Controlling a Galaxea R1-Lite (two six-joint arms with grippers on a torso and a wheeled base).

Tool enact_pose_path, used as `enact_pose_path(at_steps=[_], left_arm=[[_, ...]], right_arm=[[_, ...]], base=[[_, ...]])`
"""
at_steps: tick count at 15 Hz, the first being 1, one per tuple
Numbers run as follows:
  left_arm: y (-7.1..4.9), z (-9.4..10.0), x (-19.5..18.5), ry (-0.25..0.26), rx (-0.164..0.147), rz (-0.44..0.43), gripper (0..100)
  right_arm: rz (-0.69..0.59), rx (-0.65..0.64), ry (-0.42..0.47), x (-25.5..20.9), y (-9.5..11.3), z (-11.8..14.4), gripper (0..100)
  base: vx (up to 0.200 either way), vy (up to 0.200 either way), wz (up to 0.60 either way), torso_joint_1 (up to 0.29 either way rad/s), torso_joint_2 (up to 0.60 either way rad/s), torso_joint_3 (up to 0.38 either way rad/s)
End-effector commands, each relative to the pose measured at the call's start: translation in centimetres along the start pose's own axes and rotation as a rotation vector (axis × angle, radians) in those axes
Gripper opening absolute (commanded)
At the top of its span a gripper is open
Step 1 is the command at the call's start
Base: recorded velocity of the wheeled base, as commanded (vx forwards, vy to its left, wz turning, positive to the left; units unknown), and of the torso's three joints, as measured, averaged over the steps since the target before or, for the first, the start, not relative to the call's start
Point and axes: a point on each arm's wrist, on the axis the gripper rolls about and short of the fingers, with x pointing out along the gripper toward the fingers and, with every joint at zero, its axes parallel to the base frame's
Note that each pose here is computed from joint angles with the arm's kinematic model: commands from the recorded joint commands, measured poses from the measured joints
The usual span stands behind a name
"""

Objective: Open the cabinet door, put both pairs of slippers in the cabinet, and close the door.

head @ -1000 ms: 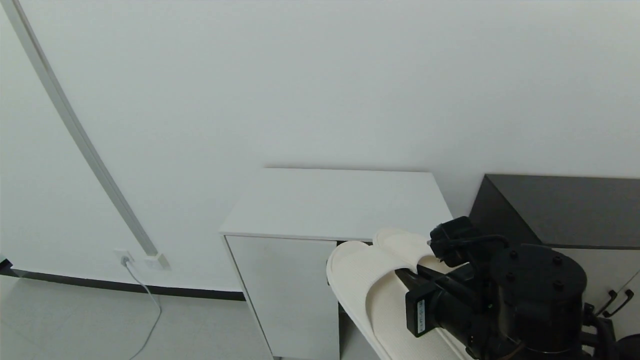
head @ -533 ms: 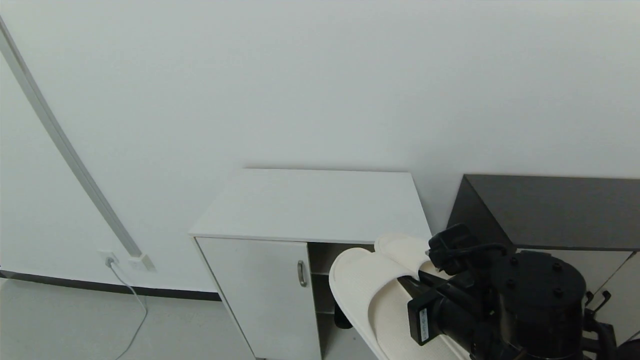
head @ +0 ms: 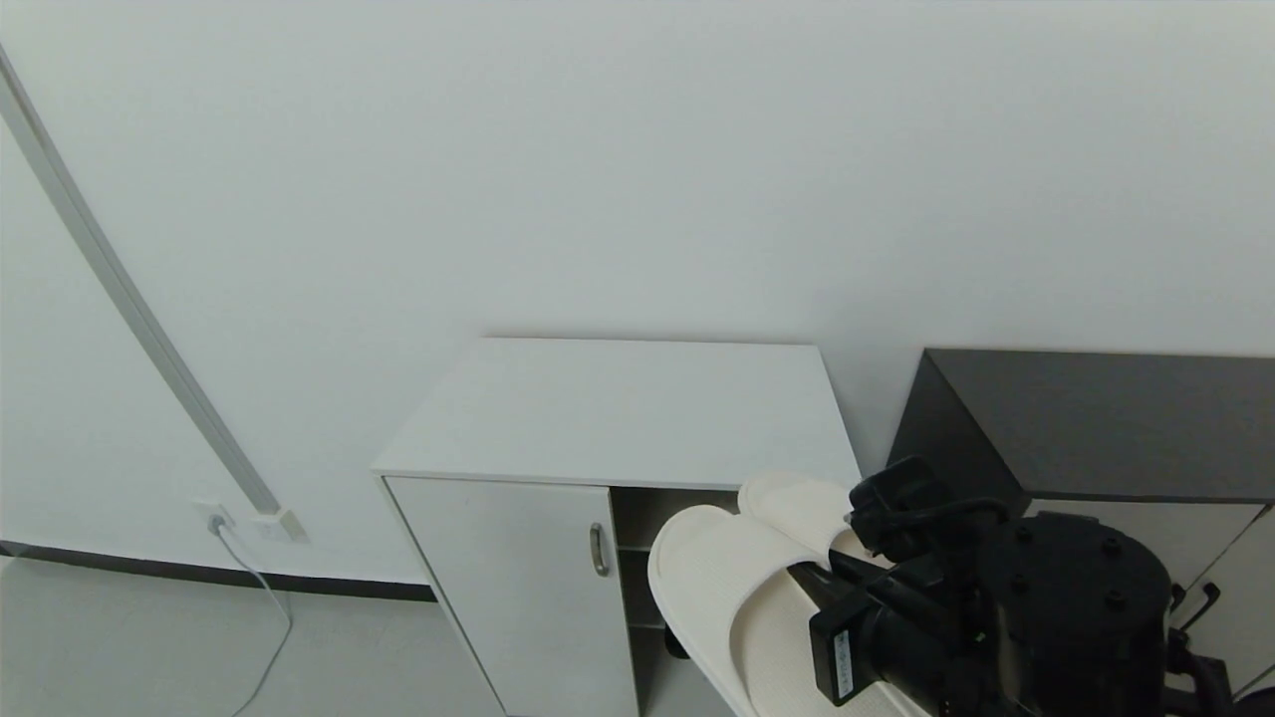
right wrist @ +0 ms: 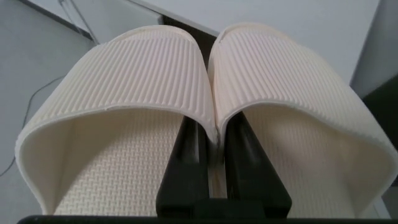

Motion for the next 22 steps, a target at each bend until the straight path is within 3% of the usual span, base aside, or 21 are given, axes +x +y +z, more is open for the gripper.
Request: enact_pose_path(at_steps=[1, 8, 22], left_arm=[[0.0, 0.0, 0.0, 0.0, 0.0, 0.001, 0], [0.0, 0.0, 0.0, 0.0, 0.0, -0.001, 0], [0.0, 0.0, 0.0, 0.0, 0.0, 0.001, 0]], right_arm=[[0.014, -0.009, 0.013, -0.18, 0.3, -0.43, 0], [0.048, -0.008, 0.002, -0.24, 0.33, -0.81, 0], [0.058, -0.017, 0.017, -0.1, 0.68, -1.3, 0]], base=[[0.0, 0.0, 0.0, 0.0, 0.0, 0.0], [0.0, 0.0, 0.0, -0.011, 0.02, 0.014], [0.0, 0.0, 0.0, -0.166, 0.37, 0.205]])
